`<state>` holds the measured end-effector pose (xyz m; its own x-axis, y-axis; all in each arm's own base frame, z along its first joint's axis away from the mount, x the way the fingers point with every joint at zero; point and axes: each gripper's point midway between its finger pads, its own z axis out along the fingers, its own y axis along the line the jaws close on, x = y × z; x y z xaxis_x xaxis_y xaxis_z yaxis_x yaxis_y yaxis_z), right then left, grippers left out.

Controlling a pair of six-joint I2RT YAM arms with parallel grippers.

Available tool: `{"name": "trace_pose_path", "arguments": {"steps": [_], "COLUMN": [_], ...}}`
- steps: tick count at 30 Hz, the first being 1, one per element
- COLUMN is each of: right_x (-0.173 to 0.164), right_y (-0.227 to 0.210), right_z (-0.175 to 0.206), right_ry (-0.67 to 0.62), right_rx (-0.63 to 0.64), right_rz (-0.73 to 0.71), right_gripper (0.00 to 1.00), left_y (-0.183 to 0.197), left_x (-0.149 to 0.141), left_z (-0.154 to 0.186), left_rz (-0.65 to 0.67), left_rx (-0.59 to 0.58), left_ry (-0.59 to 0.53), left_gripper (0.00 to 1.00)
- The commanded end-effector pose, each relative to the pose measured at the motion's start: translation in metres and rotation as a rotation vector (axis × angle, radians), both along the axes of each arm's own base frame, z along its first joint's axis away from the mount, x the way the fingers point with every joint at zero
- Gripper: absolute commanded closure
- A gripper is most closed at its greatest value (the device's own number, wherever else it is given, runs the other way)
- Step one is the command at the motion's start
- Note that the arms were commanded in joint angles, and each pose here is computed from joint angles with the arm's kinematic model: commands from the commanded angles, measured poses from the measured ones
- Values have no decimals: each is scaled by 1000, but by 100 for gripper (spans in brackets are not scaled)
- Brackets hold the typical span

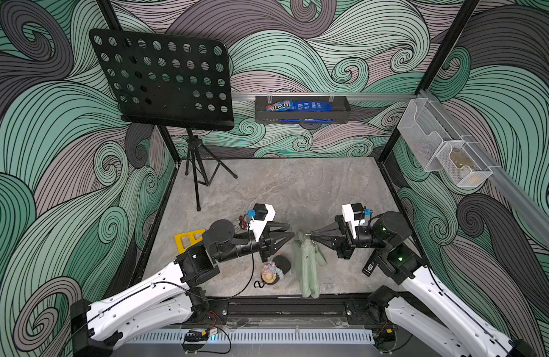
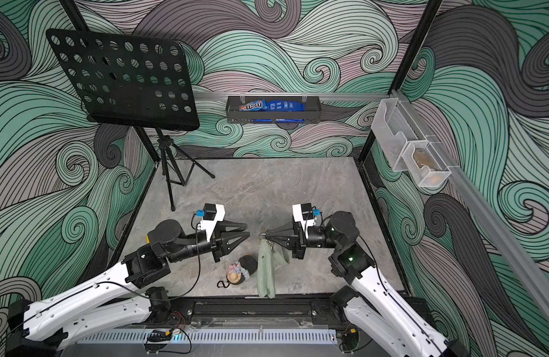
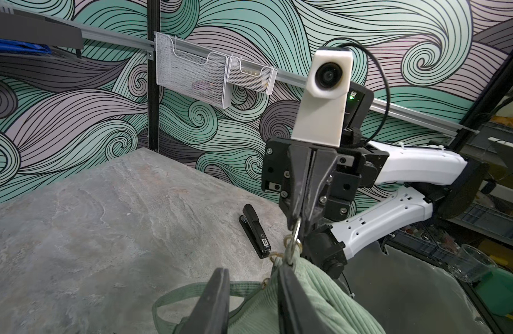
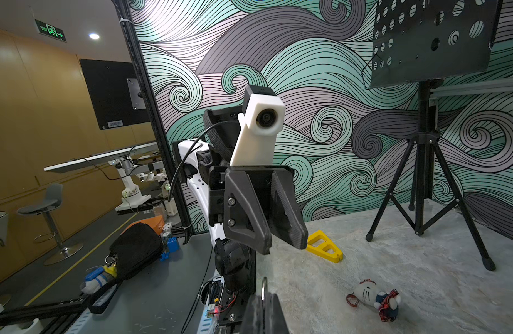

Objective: Remove the decoration from the bag
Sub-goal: Move the decoration item to the center of the board.

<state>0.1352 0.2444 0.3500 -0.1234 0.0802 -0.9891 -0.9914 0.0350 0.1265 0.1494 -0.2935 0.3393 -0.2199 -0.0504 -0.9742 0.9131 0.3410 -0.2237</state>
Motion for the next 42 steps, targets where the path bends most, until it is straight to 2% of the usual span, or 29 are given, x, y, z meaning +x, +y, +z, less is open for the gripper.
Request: {"name": "trace_pose_path", "arguments": {"steps": [1, 8, 12, 18, 23, 30, 35, 42], "right_x": [1, 11, 23, 46, 64, 84, 81, 81], "right_y": [-2, -6, -13, -32, -44, -53, -59, -61], "right_z": [11, 9, 11, 14, 16, 12, 18, 21], "right_ry": [-39, -24, -10, 26, 58, 78, 51, 49], "right_rx": [19, 22, 30, 51, 54, 13, 24, 24], "right_rz": [-10, -54, -128, -259, -370, -494, -523, -534], "right_gripper": [100, 100, 100, 100, 100, 100, 100, 100], "left_y": [5, 8, 12, 22, 35, 41, 49, 51], "left_x": [4, 9, 11, 4, -13, -46, -48, -35], "left_z": [-2, -24, -55, -122, -173, -217, -241, -262], "left_rz": [34, 66, 92, 103, 98, 14, 58, 145], "left_rx": [9, 56, 122, 262, 367, 418, 470, 561], "left_ry": [-14, 12, 84, 246, 432, 643, 713, 747], "left_gripper": [69, 69, 70, 70, 68, 66, 64, 58]}}
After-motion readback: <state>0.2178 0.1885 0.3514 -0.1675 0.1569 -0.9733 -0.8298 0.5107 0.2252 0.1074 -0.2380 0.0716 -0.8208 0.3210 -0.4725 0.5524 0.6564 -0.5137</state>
